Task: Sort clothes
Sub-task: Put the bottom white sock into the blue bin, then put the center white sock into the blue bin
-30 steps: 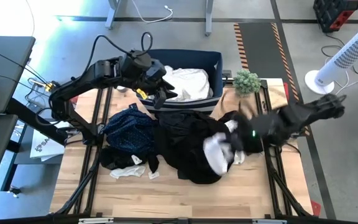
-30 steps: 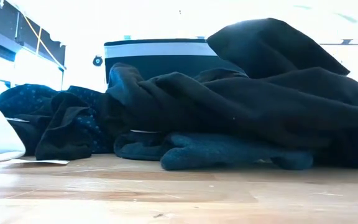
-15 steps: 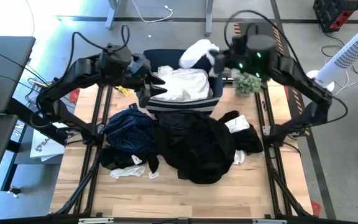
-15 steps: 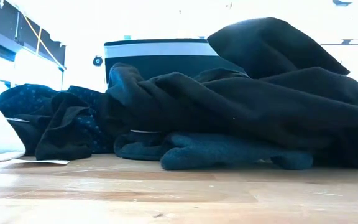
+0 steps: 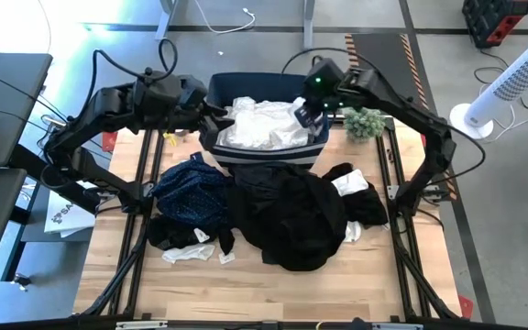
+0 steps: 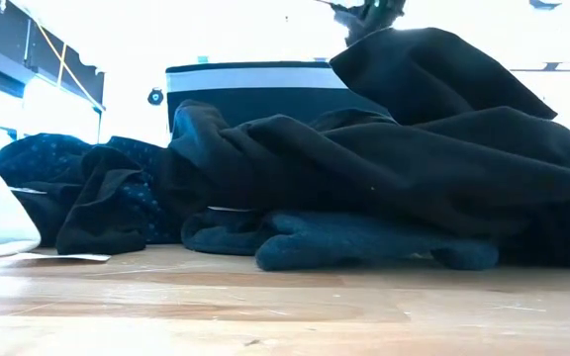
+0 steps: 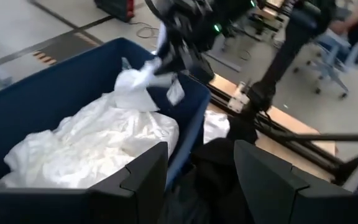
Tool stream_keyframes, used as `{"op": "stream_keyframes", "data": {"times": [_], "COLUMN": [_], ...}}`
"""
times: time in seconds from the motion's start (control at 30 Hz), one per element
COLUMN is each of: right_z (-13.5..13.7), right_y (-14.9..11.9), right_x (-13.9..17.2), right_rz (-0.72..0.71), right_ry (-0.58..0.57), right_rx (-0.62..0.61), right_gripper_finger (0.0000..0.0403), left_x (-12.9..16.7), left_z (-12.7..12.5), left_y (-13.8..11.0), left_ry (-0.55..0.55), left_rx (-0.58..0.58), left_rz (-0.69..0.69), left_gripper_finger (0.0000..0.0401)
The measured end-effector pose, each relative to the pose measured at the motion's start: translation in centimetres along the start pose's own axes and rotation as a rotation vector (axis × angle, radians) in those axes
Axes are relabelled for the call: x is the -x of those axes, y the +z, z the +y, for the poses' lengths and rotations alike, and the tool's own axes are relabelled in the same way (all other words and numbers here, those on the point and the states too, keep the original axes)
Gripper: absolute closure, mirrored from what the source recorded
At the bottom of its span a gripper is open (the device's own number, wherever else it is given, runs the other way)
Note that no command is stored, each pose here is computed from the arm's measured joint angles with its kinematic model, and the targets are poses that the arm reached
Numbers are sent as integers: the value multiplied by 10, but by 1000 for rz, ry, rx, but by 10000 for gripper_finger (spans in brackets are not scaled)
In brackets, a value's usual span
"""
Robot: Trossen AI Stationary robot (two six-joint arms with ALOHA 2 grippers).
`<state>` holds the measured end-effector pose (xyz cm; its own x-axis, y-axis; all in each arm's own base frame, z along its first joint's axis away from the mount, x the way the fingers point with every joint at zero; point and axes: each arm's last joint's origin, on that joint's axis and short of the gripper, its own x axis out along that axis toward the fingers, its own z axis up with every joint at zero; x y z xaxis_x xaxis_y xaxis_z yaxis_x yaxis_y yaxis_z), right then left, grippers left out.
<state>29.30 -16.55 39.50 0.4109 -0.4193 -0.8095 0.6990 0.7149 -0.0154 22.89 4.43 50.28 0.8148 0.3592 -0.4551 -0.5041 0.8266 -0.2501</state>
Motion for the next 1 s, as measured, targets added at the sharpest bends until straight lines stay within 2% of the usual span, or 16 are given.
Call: {"op": "stream_keyframes", "data": {"times": [0.13, 0.27, 0.4, 0.63, 0.73, 0.83, 0.93, 1.0], "right_z": [1, 1, 5, 33, 52, 67, 78, 84], "right_y": [-6, -11, -21, -66, -99, -136, -177, -203], "right_x": [-1, 17, 55, 138, 153, 149, 129, 111], "right_rz": [73, 64, -10, -105, -24, 151, 392, 537], "right_ry": [71, 122, 215, 470, 576, 602, 529, 419], "right_rx": [59, 85, 123, 117, 103, -12, -215, -365], "right_gripper_finger": [219, 209, 209, 208, 208, 208, 208, 208], "left_x": [1, 4, 7, 9, 9, 10, 10, 10], "left_z": [-5, -11, -18, -26, -26, -26, -27, -27], "left_y": [-3, -7, -13, -16, -16, -16, -17, -17], "left_ry": [38, 55, 77, 115, 104, 82, 53, 39], "left_rx": [89, 157, 197, 112, 52, -12, -64, -102], "left_rz": [-13, -14, -13, -43, -33, -18, -3, 6], "left_gripper_finger": [217, 217, 217, 217, 217, 217, 217, 217]}}
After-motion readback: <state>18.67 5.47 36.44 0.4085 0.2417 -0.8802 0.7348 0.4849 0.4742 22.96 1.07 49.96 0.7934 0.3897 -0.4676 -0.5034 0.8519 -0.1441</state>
